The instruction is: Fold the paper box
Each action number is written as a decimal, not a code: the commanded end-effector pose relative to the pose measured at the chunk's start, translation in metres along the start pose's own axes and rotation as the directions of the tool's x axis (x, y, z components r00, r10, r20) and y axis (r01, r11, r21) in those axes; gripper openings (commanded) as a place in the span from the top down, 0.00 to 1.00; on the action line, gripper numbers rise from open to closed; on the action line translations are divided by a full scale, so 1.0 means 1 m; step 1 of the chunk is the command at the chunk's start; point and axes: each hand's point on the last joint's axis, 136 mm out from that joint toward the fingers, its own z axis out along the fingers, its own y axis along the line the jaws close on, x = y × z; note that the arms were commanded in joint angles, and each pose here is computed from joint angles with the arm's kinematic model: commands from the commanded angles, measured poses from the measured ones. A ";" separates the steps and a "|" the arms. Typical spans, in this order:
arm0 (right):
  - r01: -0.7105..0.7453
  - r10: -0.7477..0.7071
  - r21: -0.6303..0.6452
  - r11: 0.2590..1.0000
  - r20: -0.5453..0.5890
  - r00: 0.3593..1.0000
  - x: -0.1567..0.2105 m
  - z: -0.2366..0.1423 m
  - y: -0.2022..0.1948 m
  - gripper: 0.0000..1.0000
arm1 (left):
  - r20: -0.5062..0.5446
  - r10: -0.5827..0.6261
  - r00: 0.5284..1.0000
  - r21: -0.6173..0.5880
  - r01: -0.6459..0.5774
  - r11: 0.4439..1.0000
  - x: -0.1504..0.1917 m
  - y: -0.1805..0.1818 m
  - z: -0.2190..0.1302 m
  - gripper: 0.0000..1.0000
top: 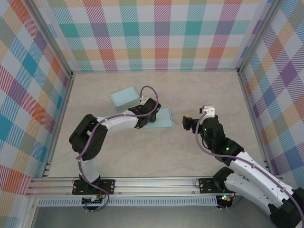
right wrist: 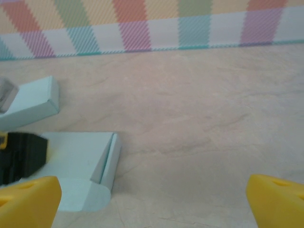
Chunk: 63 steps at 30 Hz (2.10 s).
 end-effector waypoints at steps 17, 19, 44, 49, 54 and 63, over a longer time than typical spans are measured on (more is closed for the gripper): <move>-0.073 0.060 -0.012 0.997 -0.446 0.893 0.026 0.069 0.040 0.00 | -0.026 -0.029 0.999 -0.047 0.028 0.999 0.036 0.013 0.012 0.37; -0.112 0.087 -0.020 0.993 -0.509 0.856 0.035 0.080 0.046 0.00 | -0.010 -0.042 0.999 -0.030 0.042 0.999 0.030 0.012 0.006 0.37; -0.337 0.086 -0.170 0.926 -0.776 0.625 0.103 0.131 0.086 0.14 | -0.008 -0.156 0.988 0.040 0.156 0.987 0.014 0.028 -0.006 0.42; -0.449 0.125 -0.193 0.873 -0.799 0.588 0.109 0.139 0.091 0.15 | -0.060 -0.199 0.978 0.090 0.204 0.975 0.021 0.030 0.005 0.52; -0.517 0.147 -0.217 0.828 -0.806 0.574 0.109 0.139 0.094 0.15 | -0.103 -0.254 0.962 0.132 0.267 0.955 0.028 0.035 0.013 0.63; -0.612 0.175 -0.231 0.757 -0.829 0.531 0.116 0.144 0.102 0.16 | -0.134 -0.290 0.948 0.139 0.308 0.941 0.036 0.044 0.019 0.68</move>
